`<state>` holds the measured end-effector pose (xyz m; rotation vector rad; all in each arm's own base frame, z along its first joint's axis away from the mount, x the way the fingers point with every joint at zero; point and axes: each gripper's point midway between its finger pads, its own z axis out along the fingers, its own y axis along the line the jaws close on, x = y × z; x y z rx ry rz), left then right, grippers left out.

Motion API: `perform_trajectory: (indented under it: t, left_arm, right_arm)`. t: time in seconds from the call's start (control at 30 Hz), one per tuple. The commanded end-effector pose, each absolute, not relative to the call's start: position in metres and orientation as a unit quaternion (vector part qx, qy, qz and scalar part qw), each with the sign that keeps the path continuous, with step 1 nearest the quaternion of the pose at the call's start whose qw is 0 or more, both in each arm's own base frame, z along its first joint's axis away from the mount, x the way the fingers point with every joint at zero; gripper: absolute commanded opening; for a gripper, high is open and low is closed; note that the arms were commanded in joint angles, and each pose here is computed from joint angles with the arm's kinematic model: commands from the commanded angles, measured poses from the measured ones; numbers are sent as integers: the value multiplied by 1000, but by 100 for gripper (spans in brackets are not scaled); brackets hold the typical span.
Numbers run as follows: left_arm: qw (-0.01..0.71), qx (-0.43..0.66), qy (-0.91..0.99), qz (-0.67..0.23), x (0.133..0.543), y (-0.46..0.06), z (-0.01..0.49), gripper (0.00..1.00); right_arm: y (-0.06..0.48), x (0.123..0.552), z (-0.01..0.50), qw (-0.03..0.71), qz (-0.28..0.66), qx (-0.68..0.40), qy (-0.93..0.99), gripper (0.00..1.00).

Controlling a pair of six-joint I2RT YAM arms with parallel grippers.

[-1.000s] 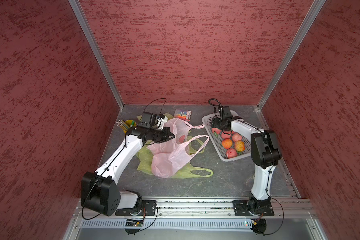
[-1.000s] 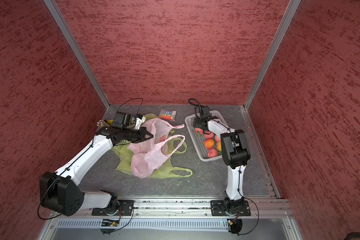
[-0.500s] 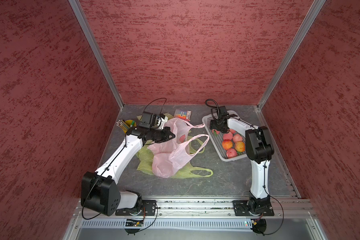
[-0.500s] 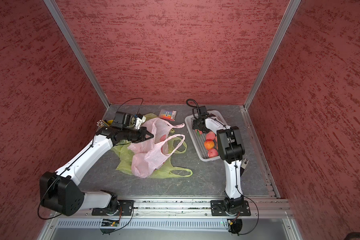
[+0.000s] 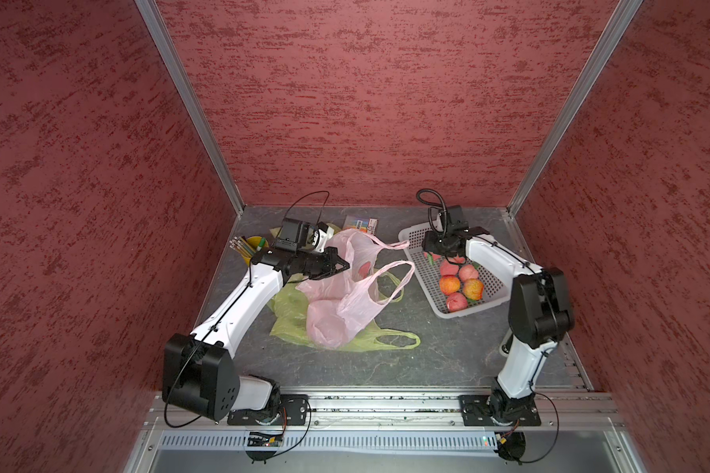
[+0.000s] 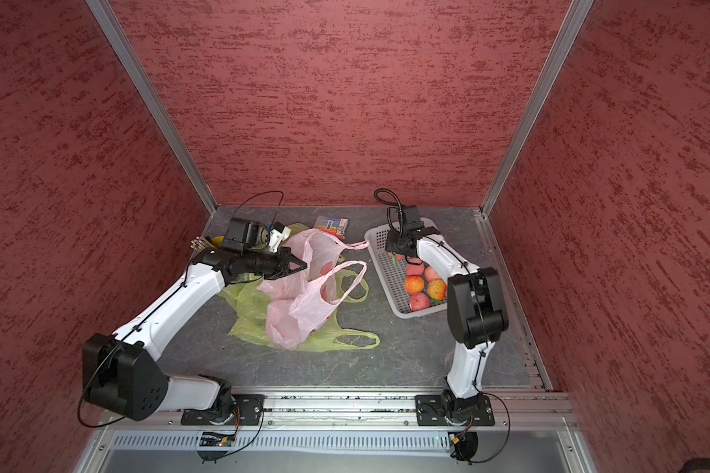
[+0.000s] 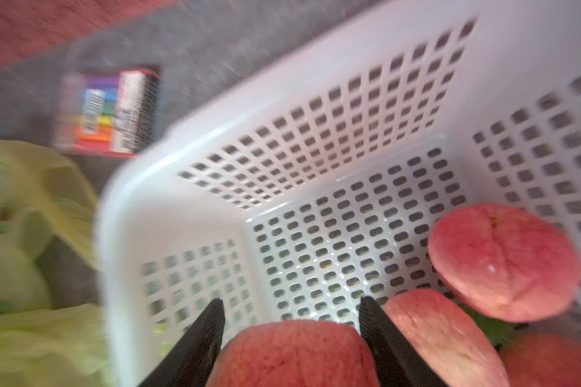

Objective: Place the peach into a plastic bag & tie a knot
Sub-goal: Pick up the peach from the basket, then place the peach in the plastic bag.

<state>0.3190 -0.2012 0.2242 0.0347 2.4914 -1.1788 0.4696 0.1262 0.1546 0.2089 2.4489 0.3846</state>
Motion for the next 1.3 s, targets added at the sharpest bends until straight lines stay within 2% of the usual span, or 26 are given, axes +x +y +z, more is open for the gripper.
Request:
perform_trajectory:
  t: [0.0,0.2,0.33,0.43,0.53,0.77,0.93,1.1,1.27]
  left_arm:
    - [209,23,862,-462,325,-211,252,0]
    - [207,26,826,-523,325,-227,274,0]
    - [201,36,815,-542,323,-242,278,0]
    - [191,46,816,-544,321,-256,273,0]
    - [182,51,817,-545,320,-268,267,0]
    - [184,39,806,-561,321,-273,265,0]
    - [184,27,799,-572,324,-274,261,0]
    - [176,22,792,-585,328,-279,256,0]
    - [176,22,792,-585,329,-280,254,0]
  right_arm:
    - [137,454,232,392,226,70,889,45]
    - [180,382,345,455,400,-26,795,38]
    - [221,339,383,450,459,-104,759,38]
    - [250,318,392,436,484,-144,745,38]
    - [271,313,378,416,485,-162,752,38]
    - [268,351,291,365,430,-73,823,39]
    - [263,361,258,344,408,-29,845,41]
    - [267,367,238,321,397,-12,860,52]
    - [269,365,235,309,396,-9,865,72]
